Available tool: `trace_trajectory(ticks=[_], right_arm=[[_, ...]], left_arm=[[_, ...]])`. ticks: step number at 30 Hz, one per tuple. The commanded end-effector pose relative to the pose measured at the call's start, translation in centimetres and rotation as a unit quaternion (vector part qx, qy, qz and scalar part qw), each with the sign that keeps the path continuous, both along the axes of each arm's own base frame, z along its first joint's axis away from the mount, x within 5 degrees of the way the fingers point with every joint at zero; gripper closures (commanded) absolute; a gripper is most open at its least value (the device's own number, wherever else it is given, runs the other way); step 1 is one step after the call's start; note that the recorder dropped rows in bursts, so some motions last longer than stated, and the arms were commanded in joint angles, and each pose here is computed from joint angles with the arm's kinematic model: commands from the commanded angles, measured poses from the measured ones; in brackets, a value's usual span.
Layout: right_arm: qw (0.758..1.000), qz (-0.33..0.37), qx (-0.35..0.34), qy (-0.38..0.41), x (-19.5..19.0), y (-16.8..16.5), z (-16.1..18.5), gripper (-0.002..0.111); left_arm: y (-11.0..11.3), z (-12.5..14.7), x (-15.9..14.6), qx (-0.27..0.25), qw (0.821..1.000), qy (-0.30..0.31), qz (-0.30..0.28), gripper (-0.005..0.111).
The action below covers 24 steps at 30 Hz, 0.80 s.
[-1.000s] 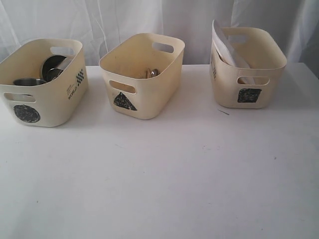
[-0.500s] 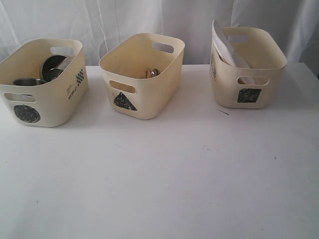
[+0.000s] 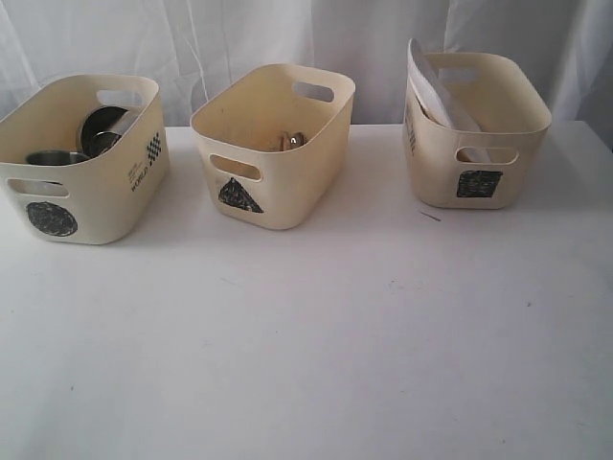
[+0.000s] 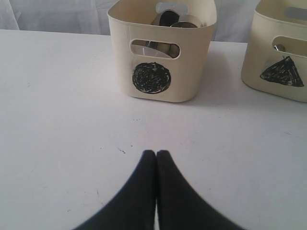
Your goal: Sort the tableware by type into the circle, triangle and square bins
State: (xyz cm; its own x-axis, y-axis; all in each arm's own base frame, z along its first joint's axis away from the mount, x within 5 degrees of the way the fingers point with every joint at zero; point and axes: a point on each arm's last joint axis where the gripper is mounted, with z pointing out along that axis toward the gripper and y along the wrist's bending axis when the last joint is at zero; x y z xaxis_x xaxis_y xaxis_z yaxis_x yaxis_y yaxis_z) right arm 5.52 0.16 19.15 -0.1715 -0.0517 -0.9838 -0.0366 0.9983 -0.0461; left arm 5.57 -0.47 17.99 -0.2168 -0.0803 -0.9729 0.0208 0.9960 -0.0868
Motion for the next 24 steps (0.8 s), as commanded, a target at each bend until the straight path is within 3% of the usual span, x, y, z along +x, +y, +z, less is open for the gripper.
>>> trace_trajectory(ticks=[1,24], right_arm=[[1.000,-0.003,-0.006,-0.015,0.03,-0.05,0.07,0.108],[1.000,-0.004,-0.015,0.001,-0.02,-0.10,-0.22,0.108]], left_arm=[[-0.06,-0.02,-0.02,-0.007,1.000,-0.003,-0.003,0.107],[-0.06,-0.02,-0.02,-0.007,1.000,-0.003,-0.003,0.107]])
